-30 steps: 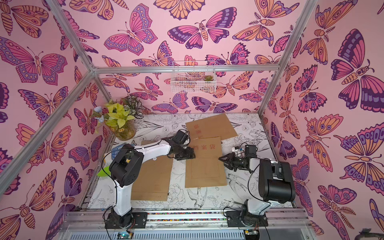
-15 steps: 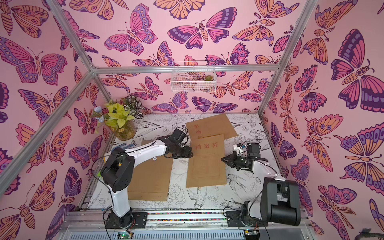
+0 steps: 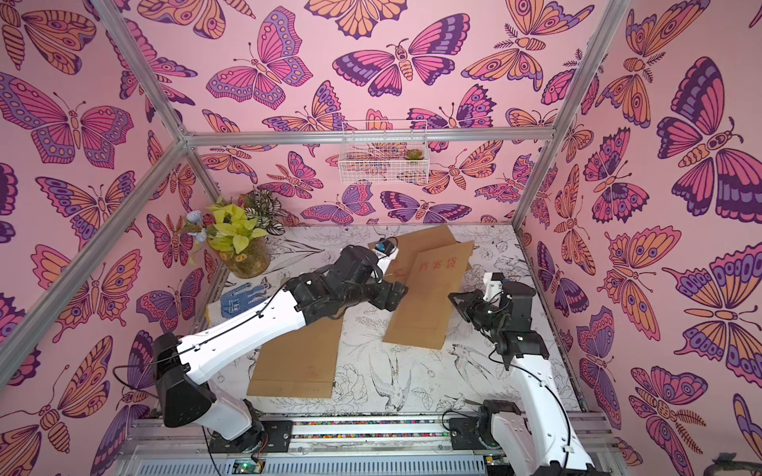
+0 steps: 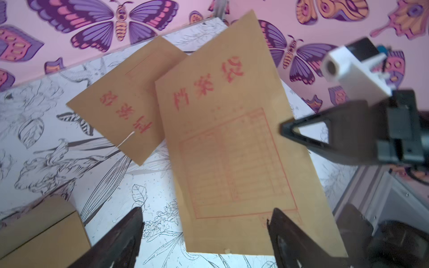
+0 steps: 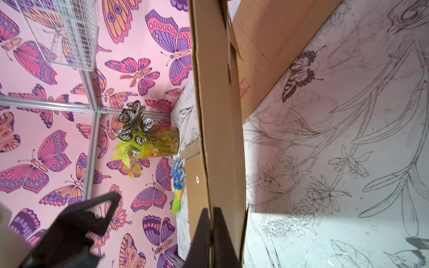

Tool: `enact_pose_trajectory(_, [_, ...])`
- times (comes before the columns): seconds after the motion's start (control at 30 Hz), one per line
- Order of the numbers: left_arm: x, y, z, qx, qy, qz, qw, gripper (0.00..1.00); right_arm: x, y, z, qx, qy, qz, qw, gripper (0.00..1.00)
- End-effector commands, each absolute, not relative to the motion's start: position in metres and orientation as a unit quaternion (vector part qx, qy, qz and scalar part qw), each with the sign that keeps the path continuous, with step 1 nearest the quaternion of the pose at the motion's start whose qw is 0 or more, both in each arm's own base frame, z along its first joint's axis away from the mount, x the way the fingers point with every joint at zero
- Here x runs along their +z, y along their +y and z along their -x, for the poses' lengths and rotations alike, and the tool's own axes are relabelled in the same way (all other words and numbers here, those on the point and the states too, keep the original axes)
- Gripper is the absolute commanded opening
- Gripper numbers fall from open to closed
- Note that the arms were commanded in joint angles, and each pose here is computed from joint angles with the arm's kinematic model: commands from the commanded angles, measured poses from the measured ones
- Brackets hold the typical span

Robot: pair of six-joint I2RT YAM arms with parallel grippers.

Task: Open the file bag
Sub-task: Pick up the file bag from the center of the board.

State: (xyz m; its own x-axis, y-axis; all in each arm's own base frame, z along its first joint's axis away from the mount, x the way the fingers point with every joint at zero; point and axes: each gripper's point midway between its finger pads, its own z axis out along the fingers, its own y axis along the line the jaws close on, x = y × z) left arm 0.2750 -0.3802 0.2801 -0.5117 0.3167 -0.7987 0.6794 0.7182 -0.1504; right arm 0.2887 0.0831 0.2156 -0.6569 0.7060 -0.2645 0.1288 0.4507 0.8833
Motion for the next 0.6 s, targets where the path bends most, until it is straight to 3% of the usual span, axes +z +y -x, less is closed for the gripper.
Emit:
enact_pose_trajectory(0.0, [0.279, -0.395, -0.259, -0.177, 0.815, -0.364, 0.414, 0.86, 0.257, 0.067, -0.301, 0.457, 0.743, -0.324, 0.367, 0.0])
enact_pose_trajectory(0.27, [0.283, -0.428, -0.213, -0.191, 0.771, -0.444, 0.414, 0.92, 0.274, 0.046, -0.306, 0.431, 0.717, -0.415, 0.359, 0.0])
enact_pose_trajectory(0.57, [0.265, -0.443, -0.212, -0.153, 0.751, -0.489, 0.416, 0.96, 0.274, 0.047, -0.309, 0.44, 0.706, -0.442, 0.335, 0.0])
